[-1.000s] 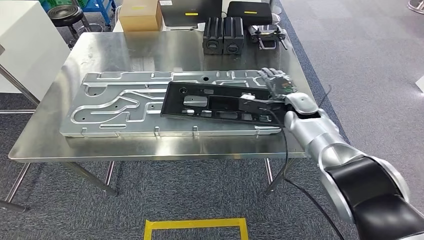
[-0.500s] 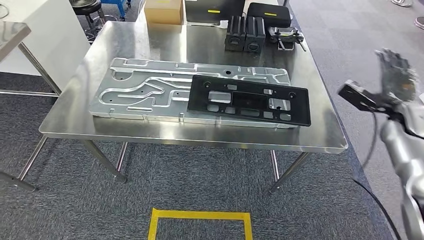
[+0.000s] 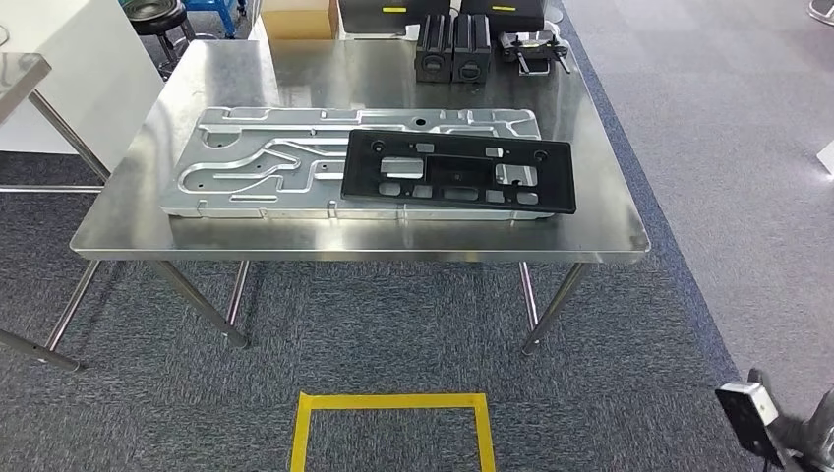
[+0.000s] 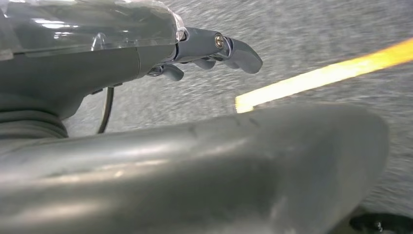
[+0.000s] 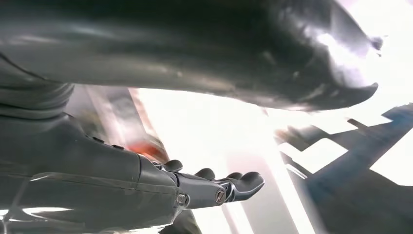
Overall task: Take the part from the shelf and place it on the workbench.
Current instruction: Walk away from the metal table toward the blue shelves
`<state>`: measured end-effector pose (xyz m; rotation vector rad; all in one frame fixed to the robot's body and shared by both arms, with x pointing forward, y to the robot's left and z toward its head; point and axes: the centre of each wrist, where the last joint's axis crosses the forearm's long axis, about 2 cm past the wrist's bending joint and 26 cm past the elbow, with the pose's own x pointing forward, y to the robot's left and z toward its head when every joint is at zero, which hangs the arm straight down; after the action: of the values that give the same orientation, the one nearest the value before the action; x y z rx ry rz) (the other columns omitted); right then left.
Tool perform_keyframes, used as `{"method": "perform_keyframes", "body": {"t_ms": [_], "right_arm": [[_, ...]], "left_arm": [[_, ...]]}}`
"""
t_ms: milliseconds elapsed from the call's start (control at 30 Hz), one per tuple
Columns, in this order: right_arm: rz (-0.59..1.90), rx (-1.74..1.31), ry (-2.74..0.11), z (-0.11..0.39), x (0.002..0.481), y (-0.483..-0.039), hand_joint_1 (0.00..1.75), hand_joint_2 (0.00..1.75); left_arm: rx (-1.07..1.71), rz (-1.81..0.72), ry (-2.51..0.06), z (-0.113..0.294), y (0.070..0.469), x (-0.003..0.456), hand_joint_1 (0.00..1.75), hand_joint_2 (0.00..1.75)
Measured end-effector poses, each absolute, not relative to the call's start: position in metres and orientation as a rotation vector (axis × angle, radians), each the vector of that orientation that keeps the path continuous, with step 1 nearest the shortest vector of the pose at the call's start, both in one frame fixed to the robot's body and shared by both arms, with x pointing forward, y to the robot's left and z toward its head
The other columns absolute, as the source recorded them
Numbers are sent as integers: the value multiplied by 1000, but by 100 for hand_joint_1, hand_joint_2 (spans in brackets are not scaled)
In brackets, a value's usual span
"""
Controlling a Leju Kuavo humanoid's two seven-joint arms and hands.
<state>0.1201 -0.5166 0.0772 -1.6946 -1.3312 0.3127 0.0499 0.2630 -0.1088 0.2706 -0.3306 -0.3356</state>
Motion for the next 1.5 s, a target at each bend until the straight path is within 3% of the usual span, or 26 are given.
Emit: {"method": "perform_keyframes", "body": {"t_ms": [200, 367, 500, 767, 900, 967, 1033, 1100, 1500], "right_arm": [[60, -1230, -901, -40, 87, -447, 0, 0], [-214, -614, -514, -94, 64, -364, 0, 0], [-171, -351, -298, -105, 66, -303, 0, 175], [663, -213, -378, -90, 116, -209, 0, 175], [641, -150, -334, -87, 120, -194, 0, 175], [607, -131, -290, -89, 114, -194, 0, 87], [599, -131, -270, -90, 109, -195, 0, 87], [595, -150, -268, -90, 108, -195, 0, 175], [570, -190, -274, -89, 113, -196, 0, 175]], "left_arm": [[288, -326, -288, -108, 266, 57, 0, 0], [287, -364, -298, -108, 267, 61, 0, 0], [284, -407, -309, -107, 269, 63, 0, 0], [301, -444, -311, -107, 268, 68, 0, 0], [290, -483, -294, -107, 268, 65, 0, 0], [282, -501, -286, -107, 267, 65, 0, 0], [279, -509, -281, -107, 267, 66, 0, 0], [279, -512, -279, -107, 267, 67, 0, 0], [267, -521, -302, -106, 263, 74, 0, 0]]}}
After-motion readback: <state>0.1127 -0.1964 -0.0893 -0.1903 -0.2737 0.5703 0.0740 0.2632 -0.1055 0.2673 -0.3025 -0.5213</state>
